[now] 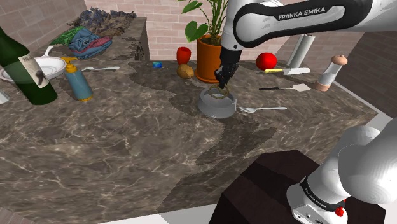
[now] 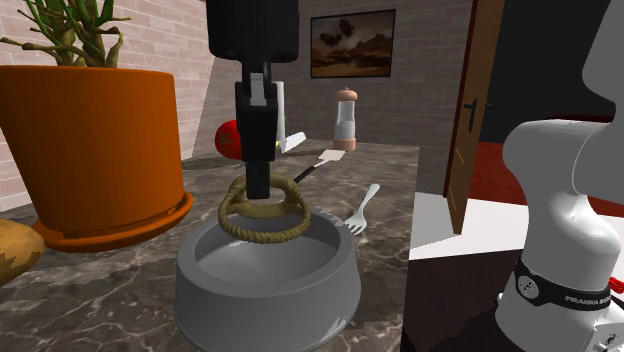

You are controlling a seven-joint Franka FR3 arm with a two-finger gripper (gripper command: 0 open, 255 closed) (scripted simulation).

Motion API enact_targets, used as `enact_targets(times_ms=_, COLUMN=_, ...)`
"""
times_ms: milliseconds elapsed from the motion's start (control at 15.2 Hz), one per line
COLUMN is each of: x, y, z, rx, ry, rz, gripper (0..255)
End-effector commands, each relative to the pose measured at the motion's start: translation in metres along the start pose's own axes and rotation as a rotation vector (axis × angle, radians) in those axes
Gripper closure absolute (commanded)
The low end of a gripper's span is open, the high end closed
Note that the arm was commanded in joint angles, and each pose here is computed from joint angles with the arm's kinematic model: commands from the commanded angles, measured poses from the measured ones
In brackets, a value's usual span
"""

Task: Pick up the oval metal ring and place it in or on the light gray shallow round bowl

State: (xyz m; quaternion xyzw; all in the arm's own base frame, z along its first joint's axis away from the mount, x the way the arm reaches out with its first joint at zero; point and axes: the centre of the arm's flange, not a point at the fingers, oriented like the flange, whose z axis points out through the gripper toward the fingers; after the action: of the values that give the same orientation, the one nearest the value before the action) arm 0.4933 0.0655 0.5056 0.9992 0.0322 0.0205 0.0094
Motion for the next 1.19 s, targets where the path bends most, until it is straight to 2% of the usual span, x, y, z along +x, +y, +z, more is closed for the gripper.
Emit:
enact_targets(times_ms=0, x=0.0, y=-0.001, z=0.005, rx=0.0, ry=0.001, rz=0.0, gripper=255)
enact_targets(times_ms=396, x=0.0, y=-0.001, z=0.005, rx=0.0, ry=0.001, rz=0.0, gripper=255)
enact_targets(times_ms=462, x=0.0, y=-0.001, z=0.005, rx=0.0, ry=0.001, rz=0.0, gripper=0)
enact_targets(times_ms=792, x=0.0, y=-0.001, z=0.005, rx=0.0, ry=0.001, rz=0.0, gripper=0)
enact_targets(times_ms=1056, x=0.0, y=-0.001, z=-0.045, rx=0.0, ry=0.001, rz=0.0, gripper=0)
enact_targets(times_ms=1122, x=0.0, y=-0.001, z=-0.045, rx=0.0, ry=0.001, rz=0.0, gripper=0)
